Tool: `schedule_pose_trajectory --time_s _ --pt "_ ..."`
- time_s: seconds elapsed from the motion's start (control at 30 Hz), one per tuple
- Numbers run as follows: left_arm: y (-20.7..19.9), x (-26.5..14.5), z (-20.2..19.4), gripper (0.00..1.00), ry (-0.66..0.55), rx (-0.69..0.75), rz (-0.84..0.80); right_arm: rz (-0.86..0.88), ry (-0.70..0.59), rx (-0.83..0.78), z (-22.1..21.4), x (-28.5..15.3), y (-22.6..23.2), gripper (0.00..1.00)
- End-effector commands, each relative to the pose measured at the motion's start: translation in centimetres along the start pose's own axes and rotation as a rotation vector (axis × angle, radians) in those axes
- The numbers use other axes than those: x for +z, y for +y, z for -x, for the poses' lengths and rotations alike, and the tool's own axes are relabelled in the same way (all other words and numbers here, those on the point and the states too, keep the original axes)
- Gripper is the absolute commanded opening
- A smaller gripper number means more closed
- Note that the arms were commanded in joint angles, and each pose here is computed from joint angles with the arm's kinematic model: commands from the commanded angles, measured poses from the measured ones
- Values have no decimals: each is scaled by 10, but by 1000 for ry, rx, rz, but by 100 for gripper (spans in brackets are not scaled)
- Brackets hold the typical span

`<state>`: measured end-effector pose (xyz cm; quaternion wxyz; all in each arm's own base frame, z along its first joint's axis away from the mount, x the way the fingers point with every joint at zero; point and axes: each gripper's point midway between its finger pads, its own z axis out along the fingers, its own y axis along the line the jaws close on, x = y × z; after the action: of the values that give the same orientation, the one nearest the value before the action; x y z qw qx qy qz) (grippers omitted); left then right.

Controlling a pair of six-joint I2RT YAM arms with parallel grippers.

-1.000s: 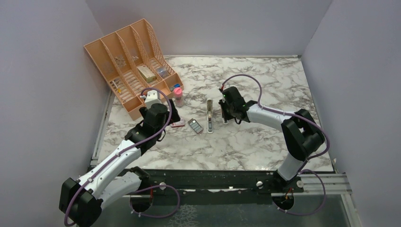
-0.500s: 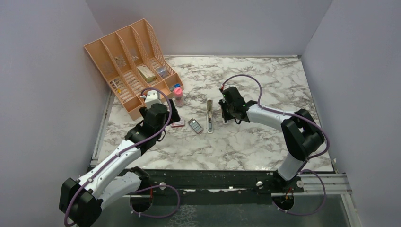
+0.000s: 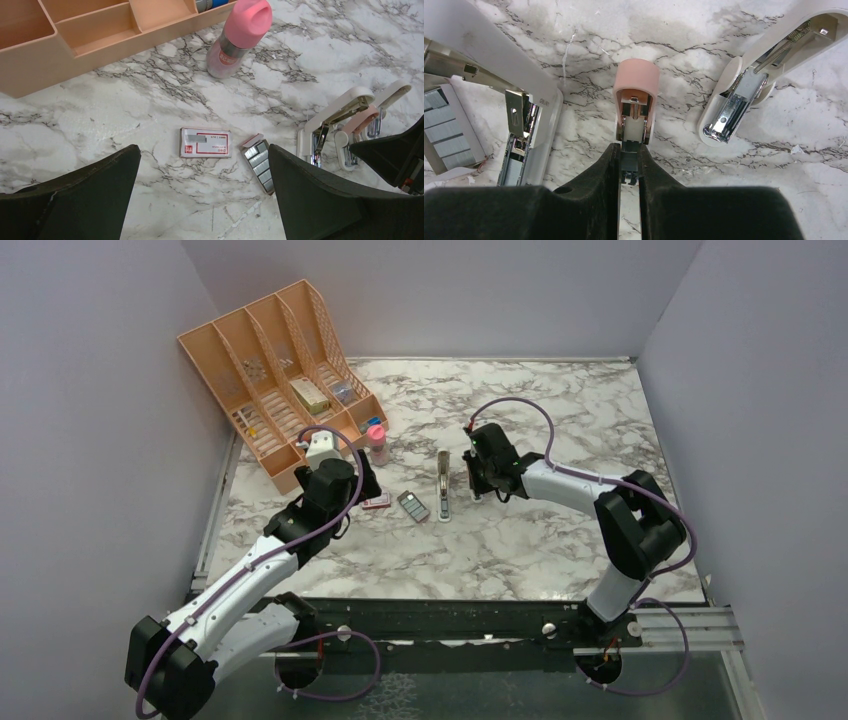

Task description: Load the staples into the stapler

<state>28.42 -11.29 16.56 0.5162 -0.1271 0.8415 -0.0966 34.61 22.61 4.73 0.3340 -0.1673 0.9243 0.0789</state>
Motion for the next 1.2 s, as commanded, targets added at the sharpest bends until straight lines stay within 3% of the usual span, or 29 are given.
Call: schedule_pose_trajectory --time_s 0.0,1.17 --pt "-3 -1 6 99 -16 -9 -17 -26 1 -6 -3 4 -7 19" --pt "-4 -1 6 99 -15 -11 -20 -2 73 15 -32 -5 -6 21"
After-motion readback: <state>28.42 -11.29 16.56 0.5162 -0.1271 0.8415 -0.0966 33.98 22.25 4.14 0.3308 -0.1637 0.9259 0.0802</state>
